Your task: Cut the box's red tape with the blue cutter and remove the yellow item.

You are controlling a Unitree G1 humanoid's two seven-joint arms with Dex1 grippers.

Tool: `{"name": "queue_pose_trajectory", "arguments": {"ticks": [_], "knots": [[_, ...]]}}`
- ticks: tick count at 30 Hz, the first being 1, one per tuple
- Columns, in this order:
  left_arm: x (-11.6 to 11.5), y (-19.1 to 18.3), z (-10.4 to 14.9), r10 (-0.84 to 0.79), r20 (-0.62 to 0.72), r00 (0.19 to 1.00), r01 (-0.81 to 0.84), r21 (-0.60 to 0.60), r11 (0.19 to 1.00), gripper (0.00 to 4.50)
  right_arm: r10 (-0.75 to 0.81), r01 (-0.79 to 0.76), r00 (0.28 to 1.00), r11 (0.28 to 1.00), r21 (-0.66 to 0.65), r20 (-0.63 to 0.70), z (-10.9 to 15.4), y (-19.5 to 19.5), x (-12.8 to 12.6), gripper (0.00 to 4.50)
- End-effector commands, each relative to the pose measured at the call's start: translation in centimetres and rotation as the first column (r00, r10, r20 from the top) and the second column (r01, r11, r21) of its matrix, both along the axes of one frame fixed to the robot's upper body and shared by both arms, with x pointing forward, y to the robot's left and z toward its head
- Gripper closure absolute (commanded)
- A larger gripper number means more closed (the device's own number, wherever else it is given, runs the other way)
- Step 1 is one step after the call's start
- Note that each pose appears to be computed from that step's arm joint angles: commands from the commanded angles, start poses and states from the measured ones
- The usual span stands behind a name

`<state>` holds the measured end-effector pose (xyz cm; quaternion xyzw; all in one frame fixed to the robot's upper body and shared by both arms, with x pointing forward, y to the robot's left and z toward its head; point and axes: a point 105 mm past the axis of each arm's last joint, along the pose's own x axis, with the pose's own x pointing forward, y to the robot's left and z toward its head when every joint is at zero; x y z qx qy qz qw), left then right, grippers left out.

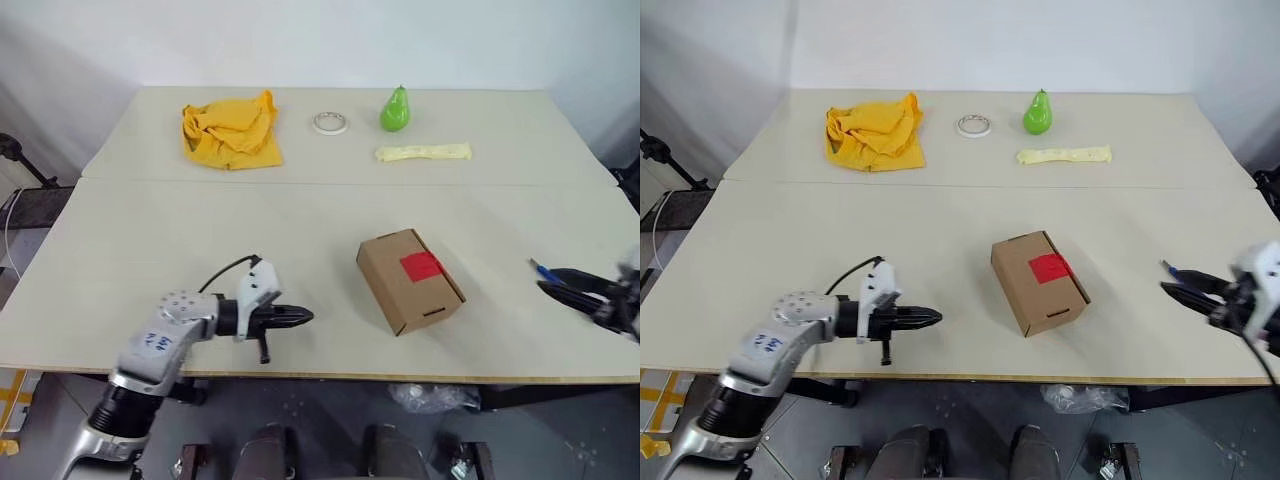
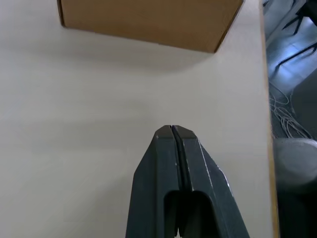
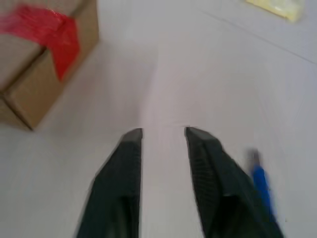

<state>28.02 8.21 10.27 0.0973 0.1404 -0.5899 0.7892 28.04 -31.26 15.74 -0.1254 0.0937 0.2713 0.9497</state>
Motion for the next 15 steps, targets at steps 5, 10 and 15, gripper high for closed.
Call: {"name": "queue_pose_trajectory", "arguments": {"ticks": [5, 10, 15], "knots": [[1.9, -4.0, -0.3, 0.040, 0.050, 0.998, -0.040, -0.007, 0.999, 4.50, -0.018, 0.031, 0.995, 0.992, -0.125, 0.103, -2.1, 5.5, 3.9, 4.47], [3.1, -5.6, -1.2, 0.010, 0.047, 0.999, -0.015, 0.091, 0.996, 4.50, 0.146, -0.143, 0.989, 0.986, -0.084, 0.031, -3.2, 10.9, 3.4, 4.47], [3.5, -5.6, -0.7, 0.011, 0.047, 0.999, -0.015, 0.094, 0.995, 4.50, 0.234, -0.235, 0.972, 0.971, -0.041, -0.033, -3.7, 14.4, 2.2, 4.47]]}}
